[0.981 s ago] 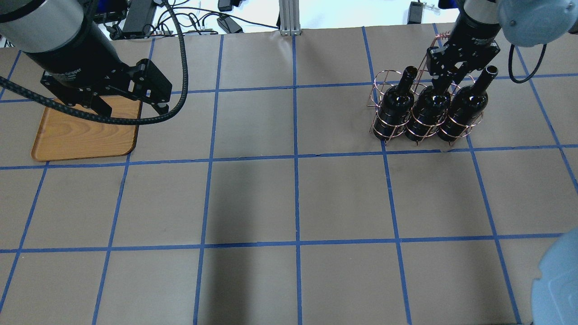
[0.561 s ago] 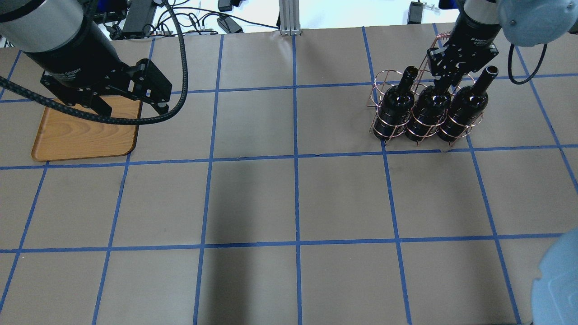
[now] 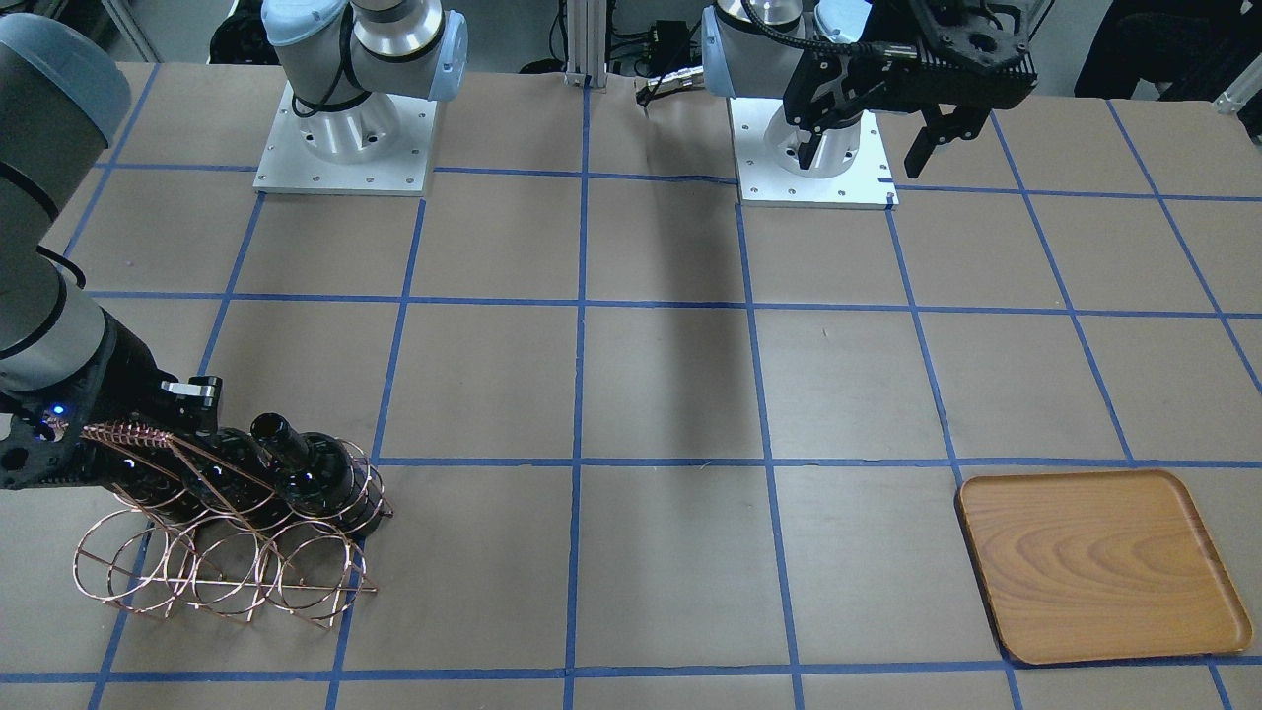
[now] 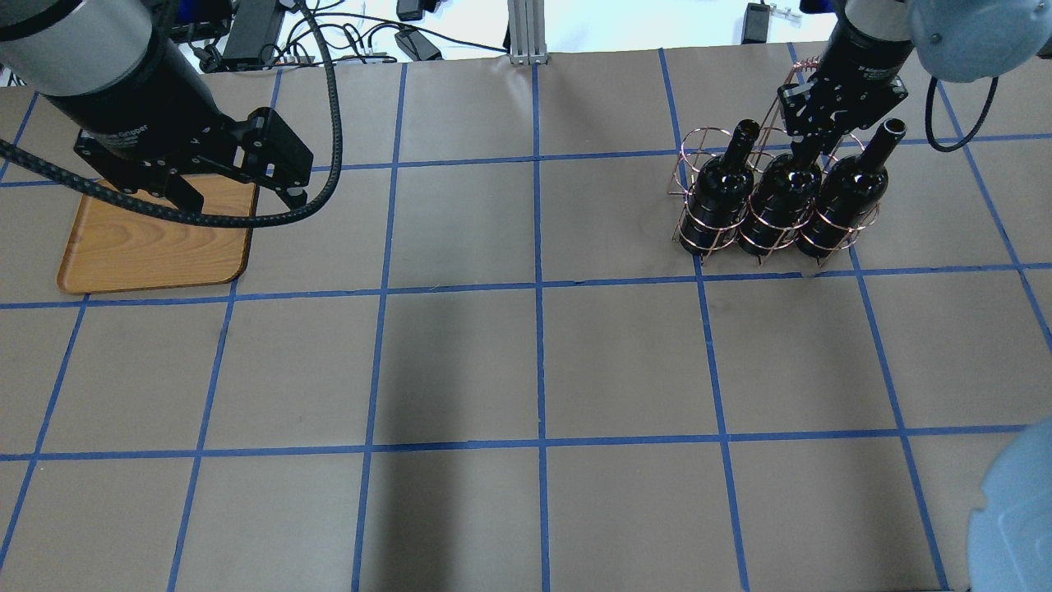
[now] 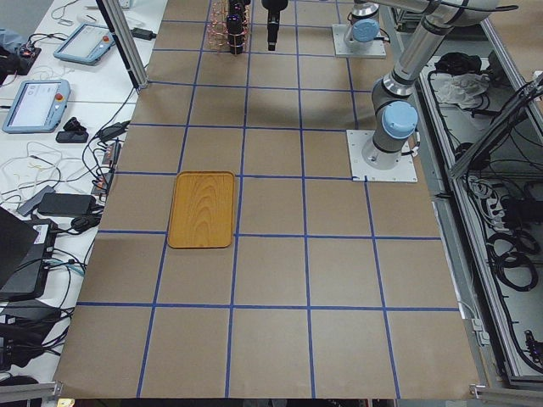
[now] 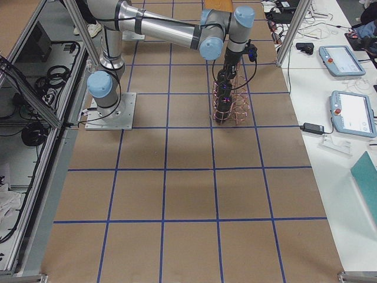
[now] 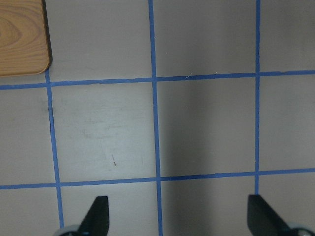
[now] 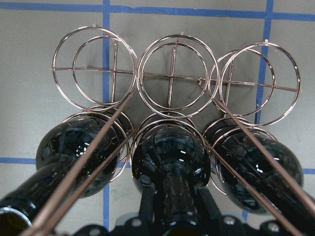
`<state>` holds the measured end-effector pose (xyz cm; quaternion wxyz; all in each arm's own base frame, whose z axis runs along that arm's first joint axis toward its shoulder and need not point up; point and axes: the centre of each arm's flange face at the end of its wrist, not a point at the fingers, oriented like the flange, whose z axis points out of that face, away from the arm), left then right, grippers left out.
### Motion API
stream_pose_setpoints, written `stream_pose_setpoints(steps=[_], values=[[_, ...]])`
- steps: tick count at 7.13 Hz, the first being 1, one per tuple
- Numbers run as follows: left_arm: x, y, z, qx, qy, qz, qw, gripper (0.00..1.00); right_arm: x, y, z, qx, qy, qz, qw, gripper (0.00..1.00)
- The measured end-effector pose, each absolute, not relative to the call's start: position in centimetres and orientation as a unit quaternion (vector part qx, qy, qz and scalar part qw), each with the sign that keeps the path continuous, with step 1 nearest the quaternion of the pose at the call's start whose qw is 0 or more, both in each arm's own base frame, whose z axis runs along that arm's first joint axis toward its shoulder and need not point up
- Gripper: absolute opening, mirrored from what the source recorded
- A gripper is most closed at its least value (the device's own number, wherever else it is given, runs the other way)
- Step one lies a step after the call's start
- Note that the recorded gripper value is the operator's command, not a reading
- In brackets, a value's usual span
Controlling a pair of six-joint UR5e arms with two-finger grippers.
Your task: Take wine from basket and place on tray
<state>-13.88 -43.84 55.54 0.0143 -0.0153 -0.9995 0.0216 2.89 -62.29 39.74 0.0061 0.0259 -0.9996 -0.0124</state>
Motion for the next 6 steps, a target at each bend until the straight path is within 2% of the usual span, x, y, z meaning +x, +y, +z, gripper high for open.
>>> stream_pose_setpoints(steps=[3,6], values=[[-13.9,-43.8,55.6,-0.015,-1.000,0.022,0.014,1.00,2.7,-61.8,41.8,0.026,-0.999,-0.004,0.022,0.00],[-13.9,-43.8,55.6,-0.015,-1.000,0.021,0.014,1.00,3.2,-59.4,46.4,0.026,-0.999,-0.004,0.017,0.00]])
